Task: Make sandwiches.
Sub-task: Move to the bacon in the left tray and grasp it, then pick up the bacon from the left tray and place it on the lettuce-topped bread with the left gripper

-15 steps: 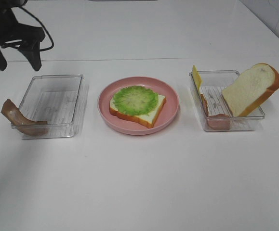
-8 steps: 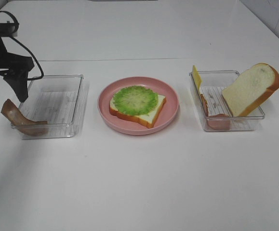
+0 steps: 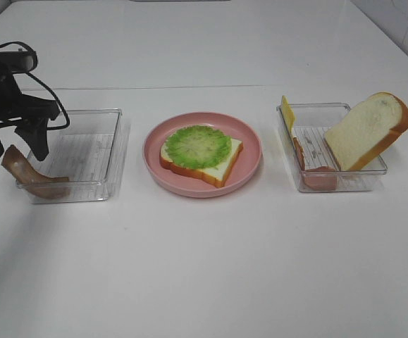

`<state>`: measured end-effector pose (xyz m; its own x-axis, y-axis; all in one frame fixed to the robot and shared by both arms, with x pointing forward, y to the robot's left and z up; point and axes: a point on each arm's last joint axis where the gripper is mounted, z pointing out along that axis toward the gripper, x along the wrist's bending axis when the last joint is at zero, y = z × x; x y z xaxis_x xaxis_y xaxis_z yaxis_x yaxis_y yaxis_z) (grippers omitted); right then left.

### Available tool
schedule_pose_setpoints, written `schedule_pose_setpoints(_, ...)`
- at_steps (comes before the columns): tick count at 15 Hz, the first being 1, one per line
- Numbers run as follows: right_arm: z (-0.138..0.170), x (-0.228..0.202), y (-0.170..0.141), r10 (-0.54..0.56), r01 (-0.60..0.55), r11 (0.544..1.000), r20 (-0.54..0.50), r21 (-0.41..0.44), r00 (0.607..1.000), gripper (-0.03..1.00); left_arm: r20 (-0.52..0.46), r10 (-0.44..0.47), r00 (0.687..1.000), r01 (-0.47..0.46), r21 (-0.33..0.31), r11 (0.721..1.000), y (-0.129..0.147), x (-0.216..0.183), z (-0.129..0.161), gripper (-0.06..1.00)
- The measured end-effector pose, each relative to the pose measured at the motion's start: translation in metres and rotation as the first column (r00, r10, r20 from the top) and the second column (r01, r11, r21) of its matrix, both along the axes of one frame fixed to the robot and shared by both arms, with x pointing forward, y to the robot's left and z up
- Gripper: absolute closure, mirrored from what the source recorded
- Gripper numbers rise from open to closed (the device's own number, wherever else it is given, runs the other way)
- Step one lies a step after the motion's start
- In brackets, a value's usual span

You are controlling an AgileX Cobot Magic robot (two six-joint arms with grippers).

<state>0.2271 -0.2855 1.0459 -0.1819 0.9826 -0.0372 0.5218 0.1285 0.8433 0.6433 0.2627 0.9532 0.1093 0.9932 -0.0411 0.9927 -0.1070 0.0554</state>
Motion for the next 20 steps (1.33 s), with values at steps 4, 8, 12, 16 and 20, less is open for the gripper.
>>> schedule_pose_setpoints(4,0.0,0.0,0.0,0.0,0.0,1.0,0.0,0.0,1.0,0.15,0.01,0.003,1.0,-0.003,-0.006,1.0,-0.001,0.001,-0.001,0.44)
schedule_pose_setpoints(8,0.0,0.0,0.0,0.0,0.0,1.0,0.0,0.0,1.0,0.15,0.01,0.003,1.0,-0.003,-0.006,1.0,-0.001,0.001,-0.001,0.76)
schedule_pose_setpoints(12,0.0,0.0,0.0,0.0,0.0,1.0,0.0,0.0,1.0,0.15,0.01,-0.008,1.0,0.008,-0.006,1.0,-0.001,0.001,-0.001,0.92)
schedule_pose_setpoints(16,0.0,0.0,0.0,0.0,0.0,1.0,0.0,0.0,1.0,0.15,0.036,-0.013,0.999,0.014,-0.012,1.0,-0.001,0.002,0.009,0.92)
schedule_pose_setpoints(20,0.0,0.0,0.0,0.0,0.0,1.0,0.0,0.0,1.0,0.15,0.159,-0.019,0.987,0.039,-0.122,0.992,-0.011,0.008,0.051,0.92)
